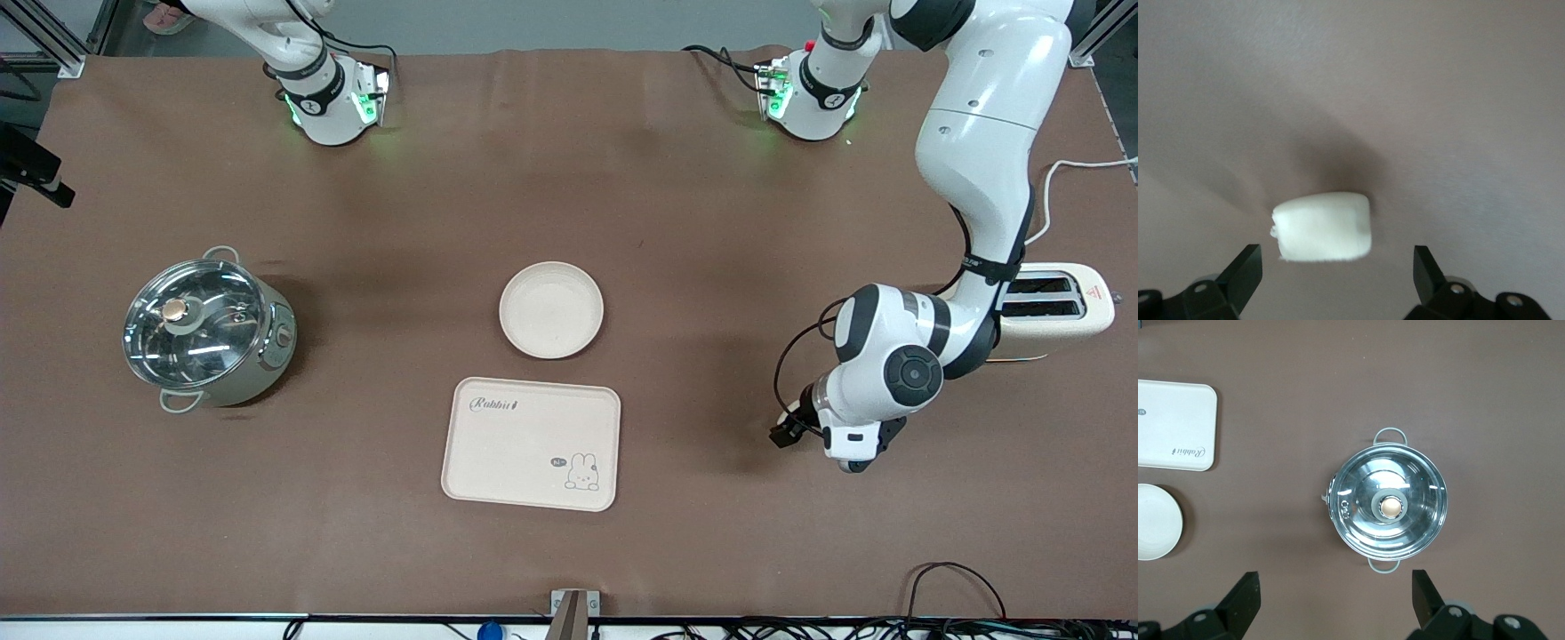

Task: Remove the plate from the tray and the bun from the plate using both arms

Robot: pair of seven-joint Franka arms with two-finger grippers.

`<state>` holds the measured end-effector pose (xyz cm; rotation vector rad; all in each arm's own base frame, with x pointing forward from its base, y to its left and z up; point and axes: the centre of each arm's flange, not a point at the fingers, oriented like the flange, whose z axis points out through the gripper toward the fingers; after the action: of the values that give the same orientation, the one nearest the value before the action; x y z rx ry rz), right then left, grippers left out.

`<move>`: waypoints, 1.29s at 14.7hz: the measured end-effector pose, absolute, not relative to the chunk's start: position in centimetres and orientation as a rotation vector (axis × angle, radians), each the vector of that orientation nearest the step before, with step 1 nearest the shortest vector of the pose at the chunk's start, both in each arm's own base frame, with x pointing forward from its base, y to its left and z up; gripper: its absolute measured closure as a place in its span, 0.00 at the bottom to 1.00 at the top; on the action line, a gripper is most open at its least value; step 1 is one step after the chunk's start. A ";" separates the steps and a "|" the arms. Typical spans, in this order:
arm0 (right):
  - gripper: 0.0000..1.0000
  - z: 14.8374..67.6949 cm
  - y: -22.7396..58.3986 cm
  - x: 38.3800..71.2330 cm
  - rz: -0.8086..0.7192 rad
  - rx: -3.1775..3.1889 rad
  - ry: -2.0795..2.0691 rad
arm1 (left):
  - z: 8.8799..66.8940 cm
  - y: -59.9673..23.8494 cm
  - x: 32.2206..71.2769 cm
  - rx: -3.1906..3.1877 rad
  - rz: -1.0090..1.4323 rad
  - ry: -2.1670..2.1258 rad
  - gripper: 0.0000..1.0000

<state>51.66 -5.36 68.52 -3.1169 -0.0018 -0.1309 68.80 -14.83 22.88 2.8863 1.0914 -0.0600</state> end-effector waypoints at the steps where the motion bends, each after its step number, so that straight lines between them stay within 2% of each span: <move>1: 0.00 68.5 -5.1 51.7 -0.133 -3.116 -0.010 | 24.0 -15.0 69.0 2.882 -0.041 1.087 0.00; 4: 0.00 68.5 -3.8 51.8 -0.133 -3.114 -0.048 | 29.6 -15.5 69.6 2.914 -0.007 1.014 0.00; 10: 0.00 68.5 -3.1 51.9 -0.135 -3.113 -0.068 | 46.8 -13.8 69.0 3.039 0.134 0.639 0.00; 15: 0.00 69.0 -3.1 51.8 -0.161 -3.113 -0.069 | 57.5 -11.2 64.2 3.134 0.164 0.408 0.00; 19: 0.00 69.0 -3.1 51.8 -0.152 -3.113 -0.069 | 63.1 -8.0 60.3 3.169 0.116 0.177 0.00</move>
<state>51.76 -3.09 68.97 -3.1130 -0.0693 -0.1519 60.27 -8.02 63.11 3.1691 0.1768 0.1158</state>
